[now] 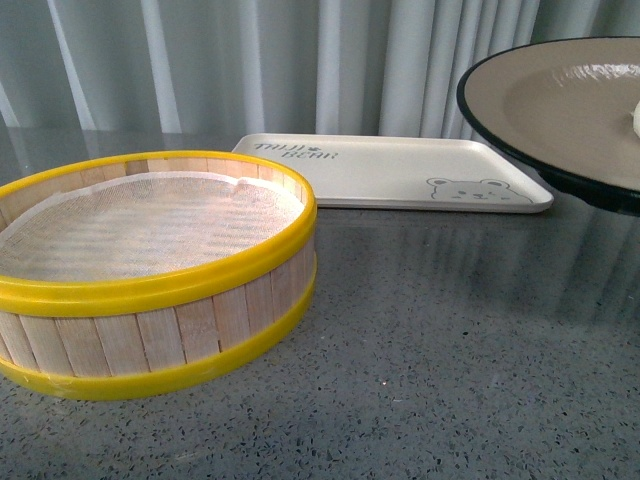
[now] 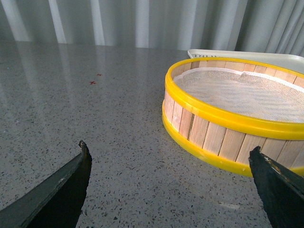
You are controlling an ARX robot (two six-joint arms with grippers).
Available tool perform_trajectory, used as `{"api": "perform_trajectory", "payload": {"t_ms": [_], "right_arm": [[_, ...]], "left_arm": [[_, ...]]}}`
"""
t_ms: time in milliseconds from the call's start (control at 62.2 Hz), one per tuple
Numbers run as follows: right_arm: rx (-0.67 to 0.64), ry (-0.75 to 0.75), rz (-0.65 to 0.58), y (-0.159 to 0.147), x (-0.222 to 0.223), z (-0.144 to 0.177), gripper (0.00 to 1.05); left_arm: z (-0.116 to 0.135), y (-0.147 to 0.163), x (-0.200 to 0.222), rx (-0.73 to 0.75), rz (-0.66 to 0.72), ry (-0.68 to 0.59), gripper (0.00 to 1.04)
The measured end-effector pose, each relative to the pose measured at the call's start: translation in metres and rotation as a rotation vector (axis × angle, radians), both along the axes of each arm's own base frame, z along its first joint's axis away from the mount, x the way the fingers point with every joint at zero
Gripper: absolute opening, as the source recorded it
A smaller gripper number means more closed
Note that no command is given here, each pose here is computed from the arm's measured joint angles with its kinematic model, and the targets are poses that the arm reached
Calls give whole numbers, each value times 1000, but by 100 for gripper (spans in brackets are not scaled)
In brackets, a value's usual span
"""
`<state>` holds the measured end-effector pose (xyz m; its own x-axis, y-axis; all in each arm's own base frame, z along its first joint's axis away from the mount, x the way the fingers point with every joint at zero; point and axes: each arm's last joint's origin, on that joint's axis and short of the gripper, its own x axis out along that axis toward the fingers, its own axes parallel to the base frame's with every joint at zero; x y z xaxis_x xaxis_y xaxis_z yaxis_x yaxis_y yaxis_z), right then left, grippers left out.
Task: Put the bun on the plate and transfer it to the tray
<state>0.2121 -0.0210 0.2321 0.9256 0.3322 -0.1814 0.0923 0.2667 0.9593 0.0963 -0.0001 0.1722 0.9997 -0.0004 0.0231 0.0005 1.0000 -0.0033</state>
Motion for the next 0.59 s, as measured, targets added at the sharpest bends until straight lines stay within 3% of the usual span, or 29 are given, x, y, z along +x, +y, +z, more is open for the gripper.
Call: {"api": "perform_trajectory", "payload": {"t_ms": [225, 594], "right_arm": [[66, 0, -74, -3, 56, 7, 3], [94, 87, -66, 15, 173, 18, 3]], "left_arm": [[0, 0, 0, 0, 0, 0, 98], [0, 0, 0, 0, 0, 0, 98]]}}
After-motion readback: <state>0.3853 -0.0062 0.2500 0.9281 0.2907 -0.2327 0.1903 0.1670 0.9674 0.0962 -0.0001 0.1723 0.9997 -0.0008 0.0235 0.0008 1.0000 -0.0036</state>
